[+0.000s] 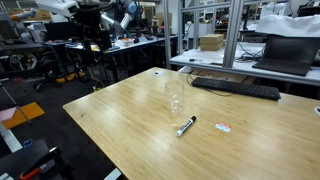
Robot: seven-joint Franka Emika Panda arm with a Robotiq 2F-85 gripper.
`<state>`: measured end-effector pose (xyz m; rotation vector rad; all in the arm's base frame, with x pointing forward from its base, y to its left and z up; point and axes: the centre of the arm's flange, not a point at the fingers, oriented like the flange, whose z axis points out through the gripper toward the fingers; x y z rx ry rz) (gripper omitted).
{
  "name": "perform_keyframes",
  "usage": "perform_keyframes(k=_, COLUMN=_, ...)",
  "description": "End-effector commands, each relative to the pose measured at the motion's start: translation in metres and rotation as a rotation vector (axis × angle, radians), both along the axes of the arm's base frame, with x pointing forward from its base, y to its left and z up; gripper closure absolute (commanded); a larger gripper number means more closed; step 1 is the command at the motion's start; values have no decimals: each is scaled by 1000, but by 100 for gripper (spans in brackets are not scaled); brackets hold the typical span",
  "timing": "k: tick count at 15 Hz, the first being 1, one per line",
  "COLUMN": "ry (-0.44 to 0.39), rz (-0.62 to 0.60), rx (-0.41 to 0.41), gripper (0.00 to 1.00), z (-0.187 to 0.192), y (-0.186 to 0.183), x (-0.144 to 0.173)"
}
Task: Pick up the marker and put it in the cup
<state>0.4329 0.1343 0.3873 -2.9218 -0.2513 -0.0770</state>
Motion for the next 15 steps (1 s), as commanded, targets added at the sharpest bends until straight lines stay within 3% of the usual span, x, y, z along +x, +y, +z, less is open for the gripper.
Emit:
perform_keyframes(k=1, ry=-4, rz=0, rx=1, gripper=0, z=2, y=0, x=1)
perform_keyframes(k=12, ry=-9, rz=0, rx=2, gripper=0, z=4, y=1, x=2)
perform_keyframes(k=15, ry=-40, rz=-82, rx=-11, gripper=0, z=-10, y=-25, x=6)
